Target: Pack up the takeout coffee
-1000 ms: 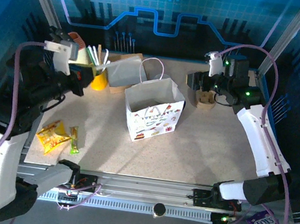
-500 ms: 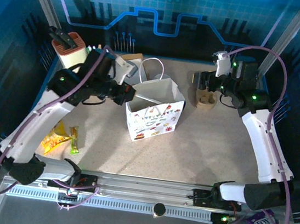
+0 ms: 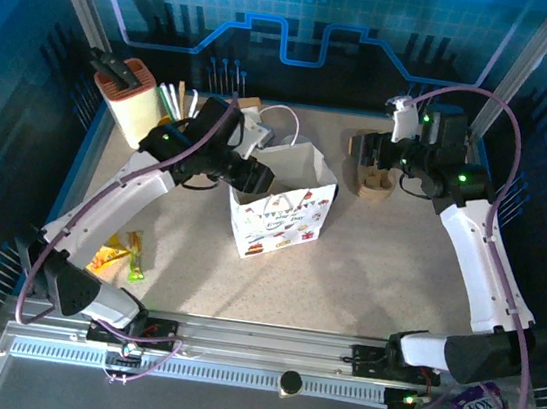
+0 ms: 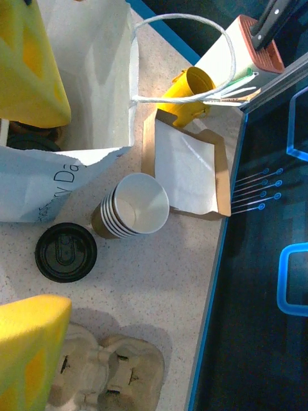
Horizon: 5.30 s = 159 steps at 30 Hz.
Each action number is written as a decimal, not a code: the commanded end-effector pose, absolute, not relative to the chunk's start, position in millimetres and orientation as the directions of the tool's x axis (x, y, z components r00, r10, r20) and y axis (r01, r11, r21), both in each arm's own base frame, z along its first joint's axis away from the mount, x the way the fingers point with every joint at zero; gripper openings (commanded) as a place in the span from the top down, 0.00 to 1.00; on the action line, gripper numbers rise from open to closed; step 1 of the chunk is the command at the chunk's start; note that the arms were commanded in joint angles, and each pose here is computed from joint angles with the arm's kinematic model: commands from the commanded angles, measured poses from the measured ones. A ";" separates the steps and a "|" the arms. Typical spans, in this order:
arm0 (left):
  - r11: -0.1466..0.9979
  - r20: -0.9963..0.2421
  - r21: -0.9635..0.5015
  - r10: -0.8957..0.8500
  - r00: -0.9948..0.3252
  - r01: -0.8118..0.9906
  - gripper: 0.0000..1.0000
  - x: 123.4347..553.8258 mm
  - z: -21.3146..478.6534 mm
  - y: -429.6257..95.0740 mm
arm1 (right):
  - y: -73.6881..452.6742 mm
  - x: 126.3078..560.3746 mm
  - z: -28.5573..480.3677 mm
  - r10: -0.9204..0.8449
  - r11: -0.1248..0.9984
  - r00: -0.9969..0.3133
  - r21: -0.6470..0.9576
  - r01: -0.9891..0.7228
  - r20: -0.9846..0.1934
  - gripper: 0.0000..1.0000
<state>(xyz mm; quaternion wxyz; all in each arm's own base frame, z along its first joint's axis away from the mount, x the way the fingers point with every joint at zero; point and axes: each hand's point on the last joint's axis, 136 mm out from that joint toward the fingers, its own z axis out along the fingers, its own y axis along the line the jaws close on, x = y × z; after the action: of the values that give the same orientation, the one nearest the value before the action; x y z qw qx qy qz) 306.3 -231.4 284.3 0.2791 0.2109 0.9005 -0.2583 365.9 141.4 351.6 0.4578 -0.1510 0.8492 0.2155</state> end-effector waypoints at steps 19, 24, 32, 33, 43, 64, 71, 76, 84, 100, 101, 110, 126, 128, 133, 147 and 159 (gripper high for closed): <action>0.967 -0.752 -0.177 -0.253 -0.609 -0.183 0.32 451.9 273.4 -9.1 | 160.5 361.1 343.8 -0.075 0.827 -0.533 0.246 -0.505 -0.843 0.28; 0.979 -0.686 -0.088 -0.195 -0.701 -0.187 0.28 478.0 227.9 -5.4 | 161.2 361.6 341.6 -0.084 0.831 -0.532 0.235 -0.504 -0.843 0.27; 0.986 -0.617 0.063 -0.081 -0.783 -0.151 0.24 506.5 186.8 -10.9 | 162.8 363.5 338.4 -0.097 0.829 -0.541 0.233 -0.509 -0.836 0.26; 0.985 -0.610 0.077 -0.075 -0.788 -0.154 0.24 509.8 184.1 -9.7 | 162.7 363.6 338.3 -0.098 0.829 -0.540 0.232 -0.509 -0.836 0.26; 0.976 -0.582 0.161 -0.024 -0.813 -0.144 0.36 529.3 166.7 -3.1 | 162.3 363.4 335.1 -0.107 0.830 -0.550 0.230 -0.508 -0.828 0.26; 0.952 -0.629 0.267 0.056 -0.775 -0.147 0.85 524.7 213.1 7.3 | 162.1 363.1 327.0 -0.122 0.829 -0.569 0.231 -0.509 -0.813 0.25; 0.936 -0.669 0.301 0.071 -0.740 -0.182 0.87 505.6 252.9 15.8 | 163.0 362.0 328.0 -0.124 0.826 -0.567 0.231 -0.513 -0.814 0.24; 0.932 -0.711 0.294 0.067 -0.700 -0.210 0.87 486.9 285.8 20.6 | 163.8 361.5 328.3 -0.125 0.824 -0.567 0.233 -0.517 -0.815 0.24; 0.958 -0.842 0.178 0.030 -0.539 -0.225 0.89 429.5 377.9 5.8 | 161.0 359.8 335.0 -0.120 0.829 -0.551 0.222 -0.513 -0.826 0.24; 0.791 -0.923 -0.303 -0.103 -0.371 0.532 0.89 261.8 498.4 -166.7 | 154.5 360.5 340.1 -0.110 0.845 -0.541 0.208 -0.492 -0.834 0.23; 0.763 -0.919 -0.318 -0.101 -0.382 0.562 0.89 259.5 495.5 -177.1 | 153.6 360.3 340.4 -0.109 0.847 -0.540 0.206 -0.490 -0.835 0.23; 0.793 -0.852 -0.129 0.218 -0.476 0.595 0.89 282.1 430.7 -216.4 | 145.5 356.9 341.7 -0.107 0.861 -0.537 0.192 -0.471 -0.837 0.22; 0.718 -0.357 0.154 0.681 -0.639 0.679 0.83 308.4 300.6 -244.9 | 146.2 359.4 324.9 -0.100 0.857 -0.567 0.219 -0.466 -0.817 0.22; 0.717 -0.359 0.145 0.680 -0.639 0.682 0.79 320.2 293.5 -257.2 | 145.2 358.6 323.9 -0.099 0.859 -0.569 0.218 -0.463 -0.816 0.22; 0.720 -0.446 0.129 0.656 -0.608 0.682 0.59 337.6 306.3 -276.2 | 143.7 355.0 325.9 -0.097 0.858 -0.565 0.219 -0.464 -0.819 0.21; 0.835 -0.756 -0.128 0.267 -0.597 0.536 0.51 352.3 397.2 -224.7 | 153.1 354.6 321.7 -0.086 0.840 -0.570 0.248 -0.482 -0.817 0.21; 0.971 -0.751 -0.237 -0.167 -0.639 0.025 0.36 414.0 338.2 -63.6 | 158.3 356.2 321.8 -0.103 0.842 -0.574 0.235 -0.485 -0.812 0.20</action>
<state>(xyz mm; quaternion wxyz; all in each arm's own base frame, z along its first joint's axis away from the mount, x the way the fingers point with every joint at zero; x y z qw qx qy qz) 382.8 -77.6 354.9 0.4136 0.0052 0.9028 -0.1176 356.4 151.7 316.7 0.4271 -0.1674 0.8614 0.2179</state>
